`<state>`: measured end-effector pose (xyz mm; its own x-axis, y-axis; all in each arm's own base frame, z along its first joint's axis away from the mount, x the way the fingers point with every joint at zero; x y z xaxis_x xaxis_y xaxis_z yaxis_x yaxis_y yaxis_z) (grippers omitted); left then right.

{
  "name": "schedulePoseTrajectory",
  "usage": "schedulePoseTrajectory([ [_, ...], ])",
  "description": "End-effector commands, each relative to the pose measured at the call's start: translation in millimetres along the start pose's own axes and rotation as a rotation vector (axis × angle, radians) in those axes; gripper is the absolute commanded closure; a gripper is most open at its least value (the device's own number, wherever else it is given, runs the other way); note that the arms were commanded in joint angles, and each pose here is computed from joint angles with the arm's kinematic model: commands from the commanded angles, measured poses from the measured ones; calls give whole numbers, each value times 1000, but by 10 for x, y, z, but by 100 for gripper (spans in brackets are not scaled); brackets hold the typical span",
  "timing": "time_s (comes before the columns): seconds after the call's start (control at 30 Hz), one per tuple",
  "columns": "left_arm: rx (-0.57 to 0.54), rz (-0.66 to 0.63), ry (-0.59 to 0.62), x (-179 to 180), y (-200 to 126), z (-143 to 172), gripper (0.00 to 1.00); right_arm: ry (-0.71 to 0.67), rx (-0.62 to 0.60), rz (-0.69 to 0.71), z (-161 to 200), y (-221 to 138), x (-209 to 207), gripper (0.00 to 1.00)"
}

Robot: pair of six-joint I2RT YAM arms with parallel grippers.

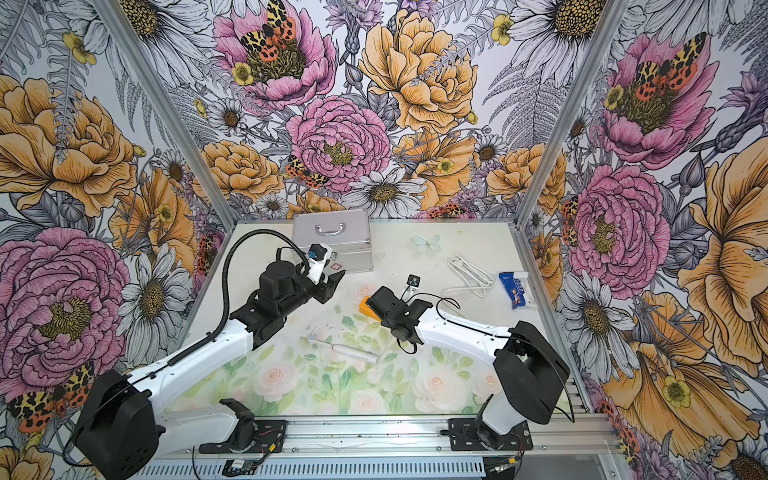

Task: Charge the electric toothbrush
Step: Insert the plug into the socket.

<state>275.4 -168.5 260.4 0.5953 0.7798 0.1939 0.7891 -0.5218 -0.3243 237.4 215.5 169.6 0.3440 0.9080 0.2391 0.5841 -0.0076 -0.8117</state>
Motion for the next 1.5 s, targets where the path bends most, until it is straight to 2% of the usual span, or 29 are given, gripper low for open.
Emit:
schedulePoseTrajectory([
  [0.0,-55,-24,15,48,-101,-81,42,8,-30,1,-44,5,110,100],
  [0.63,-63,-42,22,101,-163,-52,39,15,-1,64,97,251,165,100],
  [0.8,-62,-47,18,119,-173,-15,39,-10,-35,104,129,322,140,100],
  [1.07,-74,-56,2,144,-185,6,38,-100,-157,164,32,360,137,100],
  [1.27,-76,-54,-4,144,-176,0,36,-144,-130,208,139,514,95,100],
  [1.3,-75,-55,-4,144,-176,2,33,-149,-121,216,169,551,87,100],
  [1.33,-75,-57,-6,147,-176,1,2,-153,-110,225,202,591,78,100],
  [1.47,-80,-63,-11,157,-193,-11,1,-160,-83,248,292,699,55,100],
])
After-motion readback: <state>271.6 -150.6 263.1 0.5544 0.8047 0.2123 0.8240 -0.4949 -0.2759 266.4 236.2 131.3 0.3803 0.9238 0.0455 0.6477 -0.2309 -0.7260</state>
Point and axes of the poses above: each gripper's point midway between its finger pads, its own y axis out along the fingers, its own x axis along the line the jaws close on, z = x × y, the point moved 9 cm from there along -y, back along the fingers, and after that the axes turned 7 degrees about y, right-handed, at the moved point
